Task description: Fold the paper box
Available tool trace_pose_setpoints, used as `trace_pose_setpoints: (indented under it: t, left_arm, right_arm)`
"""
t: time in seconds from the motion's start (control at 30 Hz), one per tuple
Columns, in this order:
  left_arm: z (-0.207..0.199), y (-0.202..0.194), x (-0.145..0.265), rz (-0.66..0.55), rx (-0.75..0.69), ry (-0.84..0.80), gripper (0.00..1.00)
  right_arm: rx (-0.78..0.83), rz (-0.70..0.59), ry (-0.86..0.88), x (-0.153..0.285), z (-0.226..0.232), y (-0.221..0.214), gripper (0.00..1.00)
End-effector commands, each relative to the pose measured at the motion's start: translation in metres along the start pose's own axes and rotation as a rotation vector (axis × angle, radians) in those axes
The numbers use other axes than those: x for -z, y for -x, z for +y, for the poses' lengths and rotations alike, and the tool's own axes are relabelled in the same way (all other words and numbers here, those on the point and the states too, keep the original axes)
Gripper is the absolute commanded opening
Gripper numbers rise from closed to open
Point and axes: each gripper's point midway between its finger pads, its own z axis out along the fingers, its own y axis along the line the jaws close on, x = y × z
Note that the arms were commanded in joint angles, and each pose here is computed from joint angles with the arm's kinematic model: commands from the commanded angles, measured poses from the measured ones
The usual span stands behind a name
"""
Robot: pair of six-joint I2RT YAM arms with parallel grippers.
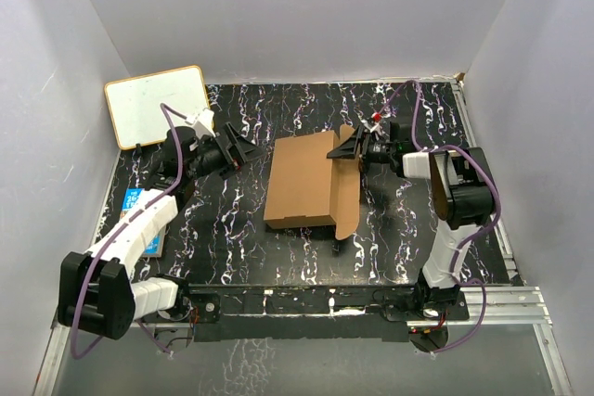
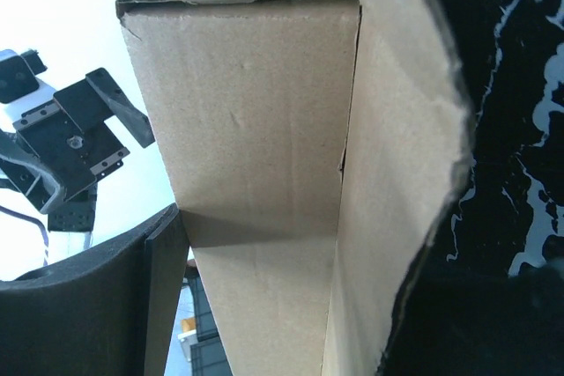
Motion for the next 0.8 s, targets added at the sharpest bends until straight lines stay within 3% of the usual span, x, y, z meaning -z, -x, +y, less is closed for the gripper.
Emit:
trace_pose_setpoints:
  t: [0.0, 0.23, 0.4, 0.6, 0.77]
  left_arm:
    - [0.002, -0.008, -0.004, 0.050, 0.041, -0.010, 0.91]
    - [0.020, -0.017, -0.016, 0.100, 0.052, 0.054, 0.90]
    - [0.025, -0.021, -0.023, 0.121, 0.076, 0.062, 0.89]
    - [0.031, -0.021, -0.026, 0.139, 0.068, 0.091, 0.89]
    - [0.029, -0.019, -0.023, 0.149, 0.032, 0.099, 0.89]
  right_arm:
    - [0.023, -0.017, -0.017, -0.010, -0.010, 0.000, 0.48]
    - [0.099, -0.010, -0.096, -0.012, -0.038, -0.001, 0.71]
    - [0.184, -0.010, -0.240, -0.008, -0.057, 0.010, 0.96]
    - [0.255, -0.028, -0.296, -0.001, -0.053, 0.020, 0.99]
    - [0.270, -0.070, -0.480, 0.019, -0.063, 0.033, 0.99]
